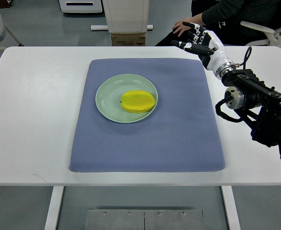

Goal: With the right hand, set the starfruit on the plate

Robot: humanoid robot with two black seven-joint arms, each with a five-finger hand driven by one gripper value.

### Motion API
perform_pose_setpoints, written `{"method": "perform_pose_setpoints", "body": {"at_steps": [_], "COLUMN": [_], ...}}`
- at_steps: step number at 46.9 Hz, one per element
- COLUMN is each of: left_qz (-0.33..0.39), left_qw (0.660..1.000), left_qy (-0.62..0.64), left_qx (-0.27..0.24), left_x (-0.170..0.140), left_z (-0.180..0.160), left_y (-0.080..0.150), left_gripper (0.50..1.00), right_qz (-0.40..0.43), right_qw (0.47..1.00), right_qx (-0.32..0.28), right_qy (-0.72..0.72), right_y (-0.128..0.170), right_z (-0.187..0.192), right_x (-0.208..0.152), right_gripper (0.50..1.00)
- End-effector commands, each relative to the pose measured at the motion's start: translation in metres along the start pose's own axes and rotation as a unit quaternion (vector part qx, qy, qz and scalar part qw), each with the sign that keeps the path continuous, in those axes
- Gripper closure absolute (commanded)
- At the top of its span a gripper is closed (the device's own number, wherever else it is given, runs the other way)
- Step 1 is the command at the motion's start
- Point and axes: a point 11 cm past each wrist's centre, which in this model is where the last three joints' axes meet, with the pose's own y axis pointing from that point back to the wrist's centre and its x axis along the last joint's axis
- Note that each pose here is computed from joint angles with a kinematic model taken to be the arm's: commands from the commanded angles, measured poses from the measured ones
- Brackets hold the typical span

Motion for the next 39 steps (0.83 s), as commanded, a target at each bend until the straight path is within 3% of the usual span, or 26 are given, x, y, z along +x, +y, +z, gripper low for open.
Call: {"method": "perform_pose_setpoints", "body": {"at_steps": [1, 22, 39], "left_qz": [0.000, 0.001, 0.000], "left_qw": [1.000, 1.000, 1.000], "left_qy": [-0.001, 0.000, 0.000], "left_qx": [0.000, 0.000, 0.000], "left_x": [0.000, 0.000, 0.000], "left_z": [0.000, 0.000, 0.000], "left_y": [0.000, 0.000, 0.000], "left_gripper": [0.500, 0.500, 0.500], "right_qz": [0.021, 0.122, 0.149], "right_qw": [0.999, 0.982, 0.970], "right_qx": [0.011, 0.007, -0.016], "right_qy": [-0.030, -0.147, -0.192], "right_y": [0.000, 0.029, 0.044], "right_z": [-0.008, 0.025, 0.049], "right_x": [0.013, 0.073, 0.084], "right_gripper": [0.500, 0.500, 0.500]}}
